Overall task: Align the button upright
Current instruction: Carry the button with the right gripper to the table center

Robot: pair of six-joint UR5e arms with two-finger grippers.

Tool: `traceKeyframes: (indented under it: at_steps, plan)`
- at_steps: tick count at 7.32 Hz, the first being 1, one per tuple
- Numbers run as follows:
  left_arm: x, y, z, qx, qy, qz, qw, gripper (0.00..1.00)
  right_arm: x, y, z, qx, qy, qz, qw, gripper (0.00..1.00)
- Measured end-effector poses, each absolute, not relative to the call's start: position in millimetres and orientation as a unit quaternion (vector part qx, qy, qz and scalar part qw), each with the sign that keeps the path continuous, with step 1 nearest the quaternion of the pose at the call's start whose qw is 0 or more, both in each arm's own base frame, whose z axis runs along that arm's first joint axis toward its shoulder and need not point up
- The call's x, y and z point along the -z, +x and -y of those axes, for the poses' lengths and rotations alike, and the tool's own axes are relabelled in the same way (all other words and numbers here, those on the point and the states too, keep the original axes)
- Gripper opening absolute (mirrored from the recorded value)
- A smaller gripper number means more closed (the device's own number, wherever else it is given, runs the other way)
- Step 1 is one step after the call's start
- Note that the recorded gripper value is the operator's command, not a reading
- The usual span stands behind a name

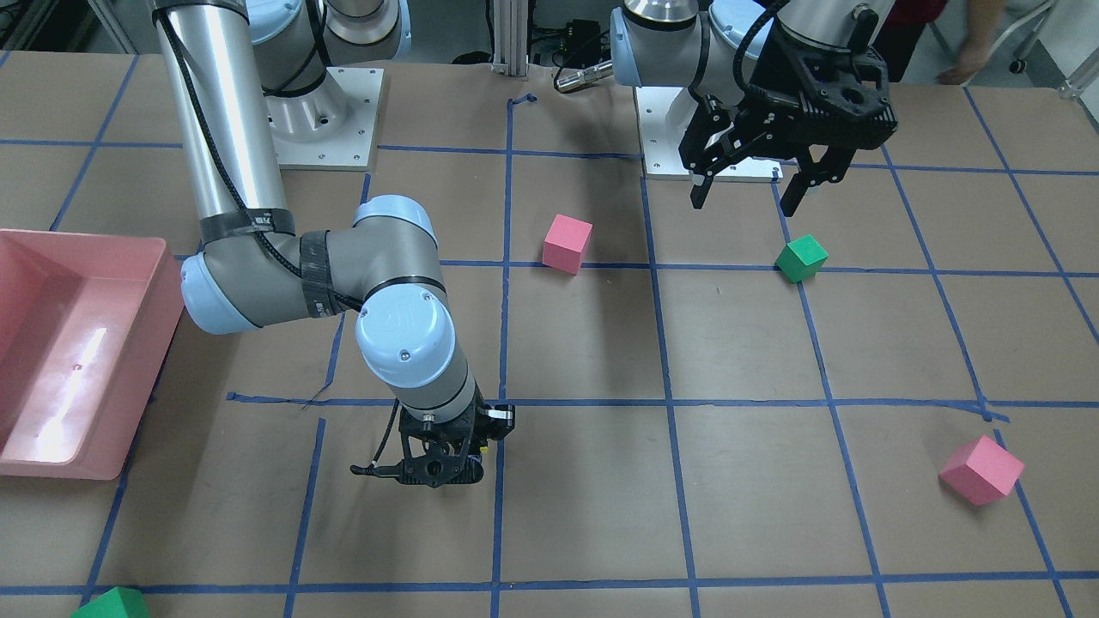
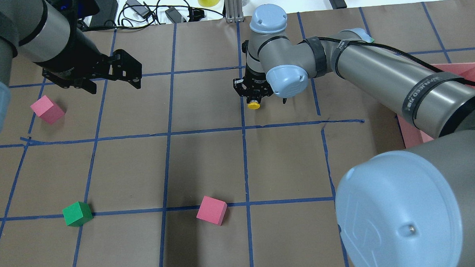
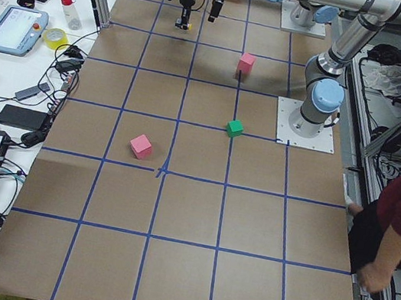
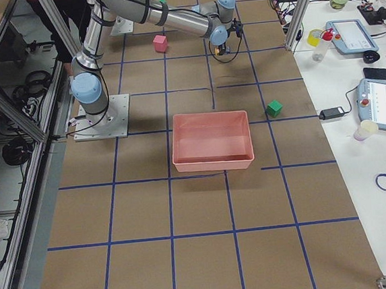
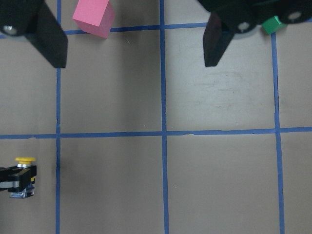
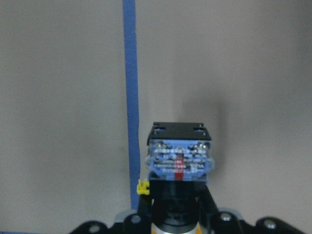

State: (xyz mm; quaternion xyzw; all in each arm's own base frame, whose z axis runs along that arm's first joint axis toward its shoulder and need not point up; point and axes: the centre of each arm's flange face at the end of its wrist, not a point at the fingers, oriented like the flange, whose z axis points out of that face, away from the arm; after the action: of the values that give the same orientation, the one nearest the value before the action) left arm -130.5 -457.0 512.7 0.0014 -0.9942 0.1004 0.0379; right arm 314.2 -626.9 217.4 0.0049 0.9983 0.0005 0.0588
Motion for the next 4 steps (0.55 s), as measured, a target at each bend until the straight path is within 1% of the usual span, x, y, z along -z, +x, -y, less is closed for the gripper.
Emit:
traceKeyframes:
  at_steps: [4]
  plan:
    - [-513, -131, 457, -0.1, 0.001, 0.994, 0.038, 1.0, -211, 332, 631, 0.005, -0.005, -0.998, 0.066, 0.0]
